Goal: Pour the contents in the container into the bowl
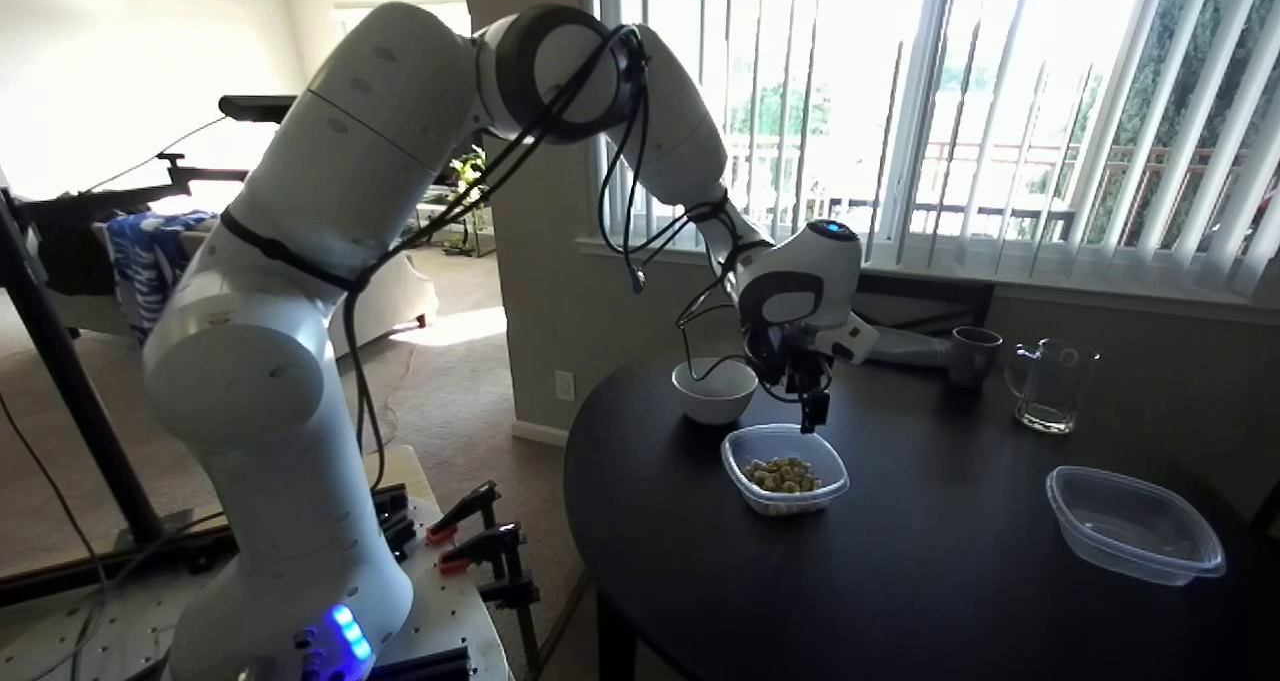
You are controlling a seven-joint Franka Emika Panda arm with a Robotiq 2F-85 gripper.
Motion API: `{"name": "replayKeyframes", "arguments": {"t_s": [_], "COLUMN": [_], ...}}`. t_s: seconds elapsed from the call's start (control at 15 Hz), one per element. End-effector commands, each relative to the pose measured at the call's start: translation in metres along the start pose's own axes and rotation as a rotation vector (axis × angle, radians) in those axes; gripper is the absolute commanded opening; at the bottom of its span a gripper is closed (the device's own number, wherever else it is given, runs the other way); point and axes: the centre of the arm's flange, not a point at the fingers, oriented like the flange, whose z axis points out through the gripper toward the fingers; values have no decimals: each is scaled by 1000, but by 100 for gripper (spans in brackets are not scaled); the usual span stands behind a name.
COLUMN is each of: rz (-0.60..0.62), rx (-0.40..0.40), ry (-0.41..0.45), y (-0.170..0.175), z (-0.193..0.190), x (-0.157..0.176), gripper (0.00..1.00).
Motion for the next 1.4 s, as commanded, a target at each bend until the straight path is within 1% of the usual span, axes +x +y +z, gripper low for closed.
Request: {"name": "replayKeyframes", "arguments": {"t_s": [0.0,0.13,0.27,0.4,0.53,0.67,0.87,1.0,1.33], "rz": [24,35,41,30,1,-23,-40,-41,-27], "rx": [-107,-155,-194,-238,-255,-252,-205,-195,-170], "ry": [8,-4,-81,-164,-234,-269,-273,-250,-161], "y": [-3,0,1,0,-4,-13,-29,-33,-27], "z": [-6,-10,-10,-12,-16,-15,-7,0,15], "x": [5,4,-3,-19,-35,-46,-51,-49,-31], "gripper": [100,100,100,100,100,100,100,100,100]}}
